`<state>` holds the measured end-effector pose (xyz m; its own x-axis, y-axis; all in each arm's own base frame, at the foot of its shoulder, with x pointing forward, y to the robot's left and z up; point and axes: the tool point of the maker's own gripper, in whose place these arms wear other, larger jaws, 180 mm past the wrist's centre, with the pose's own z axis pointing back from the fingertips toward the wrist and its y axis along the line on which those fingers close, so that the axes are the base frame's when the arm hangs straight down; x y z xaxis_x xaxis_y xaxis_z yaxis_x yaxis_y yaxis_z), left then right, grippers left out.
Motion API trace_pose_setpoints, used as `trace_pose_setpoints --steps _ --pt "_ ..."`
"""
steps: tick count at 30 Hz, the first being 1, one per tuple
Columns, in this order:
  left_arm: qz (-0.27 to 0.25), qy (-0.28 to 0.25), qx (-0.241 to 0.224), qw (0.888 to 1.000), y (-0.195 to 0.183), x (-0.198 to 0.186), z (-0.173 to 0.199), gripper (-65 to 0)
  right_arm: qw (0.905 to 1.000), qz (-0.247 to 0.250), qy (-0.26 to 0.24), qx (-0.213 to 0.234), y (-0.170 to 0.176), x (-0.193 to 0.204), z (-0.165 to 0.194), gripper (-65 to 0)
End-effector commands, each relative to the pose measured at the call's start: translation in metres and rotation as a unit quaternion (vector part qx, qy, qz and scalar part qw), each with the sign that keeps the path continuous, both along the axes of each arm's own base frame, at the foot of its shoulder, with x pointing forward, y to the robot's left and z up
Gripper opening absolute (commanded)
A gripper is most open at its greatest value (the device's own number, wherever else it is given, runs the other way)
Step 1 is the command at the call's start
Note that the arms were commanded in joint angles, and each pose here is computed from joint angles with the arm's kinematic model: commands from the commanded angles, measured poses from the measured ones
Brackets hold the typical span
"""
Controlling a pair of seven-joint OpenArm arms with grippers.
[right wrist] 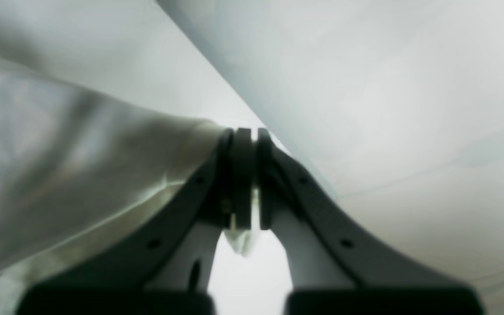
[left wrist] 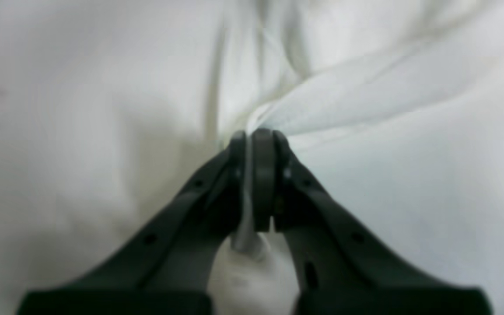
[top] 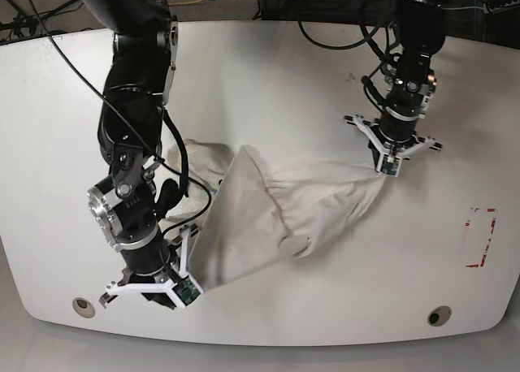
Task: Fold the T-shirt properly
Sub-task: 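Pull both grippers apart to spread the shirt across the table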
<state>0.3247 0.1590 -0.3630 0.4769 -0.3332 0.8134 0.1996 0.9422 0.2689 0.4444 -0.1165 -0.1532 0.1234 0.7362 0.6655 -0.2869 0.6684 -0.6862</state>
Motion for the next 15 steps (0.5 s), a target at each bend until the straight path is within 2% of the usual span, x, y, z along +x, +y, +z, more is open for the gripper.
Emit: trace_pose_setpoints --steps 1,6,10,15 --pt "0.028 -0.064 0.016 0.997 0.028 0.023 0.048 -65.0 0.9996 -0.001 -0.028 0.003 -0.004 0.018 0.026 -65.0" --pt "0.044 -0.124 0.034 0.991 0.061 0.044 0.101 -65.0 0.9992 -0.008 -0.038 -0.003 -0.013 0.038 0.047 -65.0" --pt "0.075 -0.13 0.048 0.987 0.09 0.067 0.142 -65.0 0.9987 -0.013 -0.048 -0.005 -0.02 0.056 0.07 -65.0" --pt "0.09 -0.165 0.066 0.98 0.111 0.079 0.198 -65.0 0.9963 -0.024 -0.081 -0.016 -0.034 0.063 0.107 -65.0"
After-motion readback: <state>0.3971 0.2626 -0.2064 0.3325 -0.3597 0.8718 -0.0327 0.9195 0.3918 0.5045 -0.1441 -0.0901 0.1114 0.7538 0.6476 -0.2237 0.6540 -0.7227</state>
